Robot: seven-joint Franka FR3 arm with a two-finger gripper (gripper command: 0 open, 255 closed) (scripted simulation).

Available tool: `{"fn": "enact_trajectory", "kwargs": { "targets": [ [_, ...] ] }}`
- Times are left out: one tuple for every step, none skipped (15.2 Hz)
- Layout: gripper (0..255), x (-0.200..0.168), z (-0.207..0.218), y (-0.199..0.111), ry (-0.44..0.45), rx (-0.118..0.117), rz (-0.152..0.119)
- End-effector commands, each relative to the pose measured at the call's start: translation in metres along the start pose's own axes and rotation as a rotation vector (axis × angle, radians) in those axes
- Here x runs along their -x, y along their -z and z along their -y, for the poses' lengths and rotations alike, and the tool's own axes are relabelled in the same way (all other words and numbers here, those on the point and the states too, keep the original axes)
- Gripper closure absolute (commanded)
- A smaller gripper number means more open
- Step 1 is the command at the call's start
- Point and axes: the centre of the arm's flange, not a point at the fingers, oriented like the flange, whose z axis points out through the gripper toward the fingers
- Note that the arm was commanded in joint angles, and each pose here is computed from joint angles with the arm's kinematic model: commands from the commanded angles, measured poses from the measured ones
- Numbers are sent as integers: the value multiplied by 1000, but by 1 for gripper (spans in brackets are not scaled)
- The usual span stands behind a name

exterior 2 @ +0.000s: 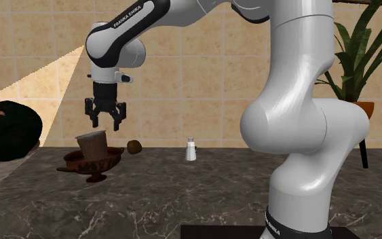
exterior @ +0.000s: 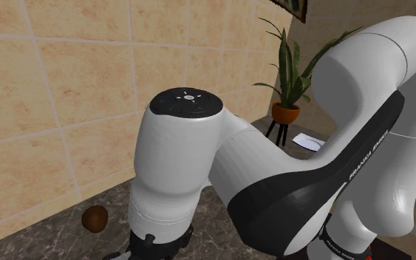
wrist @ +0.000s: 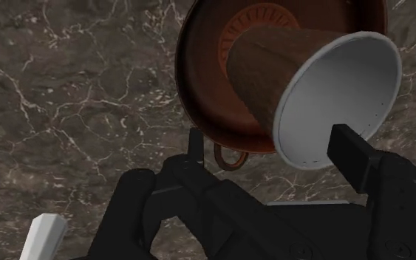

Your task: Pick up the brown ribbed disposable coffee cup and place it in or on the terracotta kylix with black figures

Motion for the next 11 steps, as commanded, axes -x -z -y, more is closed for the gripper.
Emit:
{"fn": "enact_trajectory", "kwargs": {
  "targets": [
    [0,0,0,0,0,0,0],
    [0,0,0,0,0,0,0],
    [0,0,0,0,0,0,0],
    [0,0,0,13,0,0,0],
    [0,0,0,26,0,0,0],
    [0,0,0,40,0,0,0],
    [0,0,0,50,0,0,0],
    [0,0,0,50,0,0,0],
    [0,0,0,50,0,0,0],
    [0,0,0,50,0,0,0],
    [0,0,0,50,0,0,0]
  ]
}}
